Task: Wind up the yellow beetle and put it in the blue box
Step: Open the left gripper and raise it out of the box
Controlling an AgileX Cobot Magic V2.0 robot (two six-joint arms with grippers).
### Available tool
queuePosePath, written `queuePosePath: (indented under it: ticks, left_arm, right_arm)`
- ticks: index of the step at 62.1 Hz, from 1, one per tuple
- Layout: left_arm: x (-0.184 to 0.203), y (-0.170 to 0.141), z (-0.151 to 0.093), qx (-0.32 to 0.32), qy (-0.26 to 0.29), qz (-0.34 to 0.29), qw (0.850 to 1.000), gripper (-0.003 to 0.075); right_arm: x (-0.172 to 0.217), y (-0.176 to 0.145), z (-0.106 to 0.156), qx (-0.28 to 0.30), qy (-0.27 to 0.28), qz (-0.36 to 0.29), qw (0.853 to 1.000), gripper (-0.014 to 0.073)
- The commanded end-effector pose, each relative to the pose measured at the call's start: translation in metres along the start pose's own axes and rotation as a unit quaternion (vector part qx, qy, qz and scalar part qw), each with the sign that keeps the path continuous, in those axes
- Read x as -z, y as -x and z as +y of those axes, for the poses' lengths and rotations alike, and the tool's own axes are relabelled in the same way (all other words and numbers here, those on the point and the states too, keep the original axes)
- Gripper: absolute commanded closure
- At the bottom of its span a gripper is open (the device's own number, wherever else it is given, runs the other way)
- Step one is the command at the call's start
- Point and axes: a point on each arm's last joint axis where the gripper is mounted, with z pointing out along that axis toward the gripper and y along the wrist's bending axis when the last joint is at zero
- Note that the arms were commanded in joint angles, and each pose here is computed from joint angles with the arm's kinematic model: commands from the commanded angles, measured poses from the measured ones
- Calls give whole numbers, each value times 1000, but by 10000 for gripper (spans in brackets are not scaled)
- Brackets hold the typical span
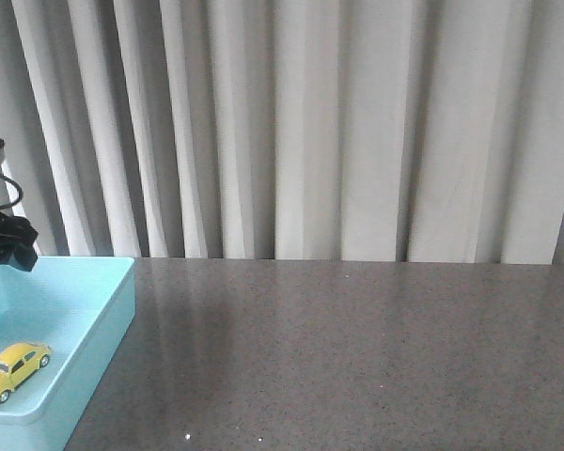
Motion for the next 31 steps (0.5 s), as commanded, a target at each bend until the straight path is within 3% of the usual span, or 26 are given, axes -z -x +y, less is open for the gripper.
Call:
queuePosePath:
  ticks: [1,14,23,31]
  left_arm:
    - [59,-4,-15,1,-9,-58,998,155]
    - [88,-41,-26,6,-2,-84,996,155]
    - [105,-72,-34,12,16,-146,989,155]
    - [123,-101,-40,11,41,-224,974,155]
  right_arm:
    - [7,10,0,2,-2,-41,999,72]
    - [7,10,0,2,-2,-41,999,72]
    - [7,10,0,2,-2,-41,999,72]
    - [7,10,0,2,-2,-41,999,72]
